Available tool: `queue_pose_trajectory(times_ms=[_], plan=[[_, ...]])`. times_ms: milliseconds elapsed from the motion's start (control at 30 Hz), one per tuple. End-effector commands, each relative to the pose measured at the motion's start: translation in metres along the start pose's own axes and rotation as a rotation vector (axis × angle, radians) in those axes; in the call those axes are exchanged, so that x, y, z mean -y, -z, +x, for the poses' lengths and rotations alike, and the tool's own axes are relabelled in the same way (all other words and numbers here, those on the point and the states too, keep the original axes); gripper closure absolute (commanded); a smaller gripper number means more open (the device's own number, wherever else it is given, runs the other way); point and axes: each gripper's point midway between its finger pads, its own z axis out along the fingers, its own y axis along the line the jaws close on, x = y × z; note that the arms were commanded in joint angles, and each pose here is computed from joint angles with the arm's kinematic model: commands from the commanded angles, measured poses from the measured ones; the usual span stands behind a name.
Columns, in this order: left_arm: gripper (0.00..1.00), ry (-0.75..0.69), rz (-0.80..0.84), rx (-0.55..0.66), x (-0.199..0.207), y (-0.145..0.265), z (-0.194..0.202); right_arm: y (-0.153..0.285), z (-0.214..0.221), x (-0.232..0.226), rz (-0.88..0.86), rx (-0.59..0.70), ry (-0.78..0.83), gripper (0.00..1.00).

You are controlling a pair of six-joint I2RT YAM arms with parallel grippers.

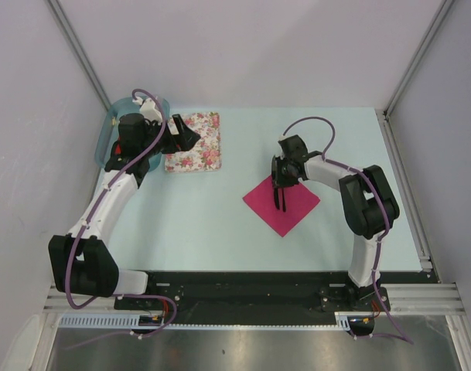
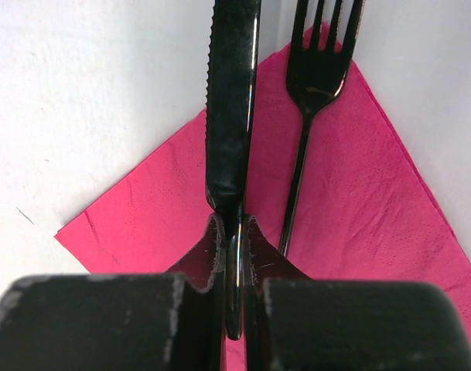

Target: Place the utensils on the paper napkin and roll it up

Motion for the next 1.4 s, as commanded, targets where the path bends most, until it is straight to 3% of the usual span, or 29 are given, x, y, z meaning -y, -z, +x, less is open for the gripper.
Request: queue_pose_trajectory(times_ms=[0,1167,1367], plan=[[0.0,-0.021,0.029,0.053,0.008,0.004,-0.018,0.0,-0.017,0.003,0.022,0.037,-0.028,0.98],[0.0,-0.015,0.039,0.027,0.006,-0.004,-0.012,0.007,-0.002,0.0,0.039,0.004,-0.052,1.0],[0.0,-0.027,0.053,0.025,0.008,-0.005,-0.014,0.009,0.002,0.002,0.047,-0.004,-0.063,0.89]])
